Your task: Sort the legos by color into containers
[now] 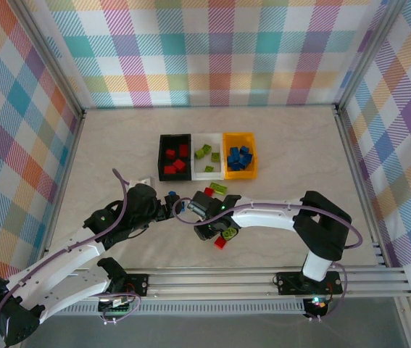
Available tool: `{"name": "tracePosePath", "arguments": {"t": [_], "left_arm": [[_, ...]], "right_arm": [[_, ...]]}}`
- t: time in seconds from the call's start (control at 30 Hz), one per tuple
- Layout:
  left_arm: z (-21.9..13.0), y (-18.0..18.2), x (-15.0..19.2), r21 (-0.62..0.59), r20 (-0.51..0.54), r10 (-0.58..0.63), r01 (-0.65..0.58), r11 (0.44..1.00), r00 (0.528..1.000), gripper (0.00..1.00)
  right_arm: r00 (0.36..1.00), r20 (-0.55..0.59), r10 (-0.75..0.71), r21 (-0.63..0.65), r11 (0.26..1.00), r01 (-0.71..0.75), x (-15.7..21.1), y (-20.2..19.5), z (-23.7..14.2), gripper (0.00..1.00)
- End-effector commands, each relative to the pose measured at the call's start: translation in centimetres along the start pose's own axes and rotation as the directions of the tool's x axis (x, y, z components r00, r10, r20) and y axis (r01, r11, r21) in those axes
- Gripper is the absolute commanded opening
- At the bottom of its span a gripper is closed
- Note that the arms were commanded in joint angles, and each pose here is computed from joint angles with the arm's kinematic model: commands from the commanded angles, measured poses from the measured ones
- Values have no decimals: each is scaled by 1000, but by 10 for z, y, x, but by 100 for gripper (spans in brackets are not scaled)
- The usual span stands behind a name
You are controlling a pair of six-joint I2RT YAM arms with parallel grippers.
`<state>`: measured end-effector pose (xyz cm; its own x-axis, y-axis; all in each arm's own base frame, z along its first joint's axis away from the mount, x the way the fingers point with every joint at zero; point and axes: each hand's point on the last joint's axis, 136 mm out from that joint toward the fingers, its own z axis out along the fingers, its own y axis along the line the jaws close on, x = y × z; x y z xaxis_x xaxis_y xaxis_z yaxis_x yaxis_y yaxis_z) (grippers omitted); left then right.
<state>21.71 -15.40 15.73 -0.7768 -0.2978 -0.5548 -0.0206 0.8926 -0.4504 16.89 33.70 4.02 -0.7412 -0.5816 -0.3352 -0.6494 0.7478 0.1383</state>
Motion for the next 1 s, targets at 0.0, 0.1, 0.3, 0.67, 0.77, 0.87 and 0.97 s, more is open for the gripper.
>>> {"name": "tracePosePath", "arguments": {"t": [0.0,0.1,0.3,0.67,0.77,0.87,0.97], "left_arm": [[-2,7,3,-15,-11,-14,14,1000,1000,100],[-4,6,1,-10,-9,-14,14,1000,1000,100],[-9,4,-4,-7,-1,-4,4,1000,1000,100],[-11,6,-6,-12,1,-10,10,1000,1000,100],[-12,6,-7,-12,4,-12,12,1000,1000,100],[-12,7,-7,-17,7,-17,17,1000,1000,100],[-14,8,-10,-22,16,-21,21,1000,1000,100]], "right_arm": [[999,24,-44,-58,997,45,-4,16,-11,42],[999,15,-40,-35,999,41,-5,12,-9,51],[998,-45,-37,48,998,39,4,-1,7,60],[999,-23,-43,-22,999,43,-2,12,6,30],[999,17,-42,-30,999,43,-9,13,-3,24],[997,66,-32,-21,999,34,-18,9,-16,20],[992,129,-5,-14,1000,7,-27,0,-32,19]]}}
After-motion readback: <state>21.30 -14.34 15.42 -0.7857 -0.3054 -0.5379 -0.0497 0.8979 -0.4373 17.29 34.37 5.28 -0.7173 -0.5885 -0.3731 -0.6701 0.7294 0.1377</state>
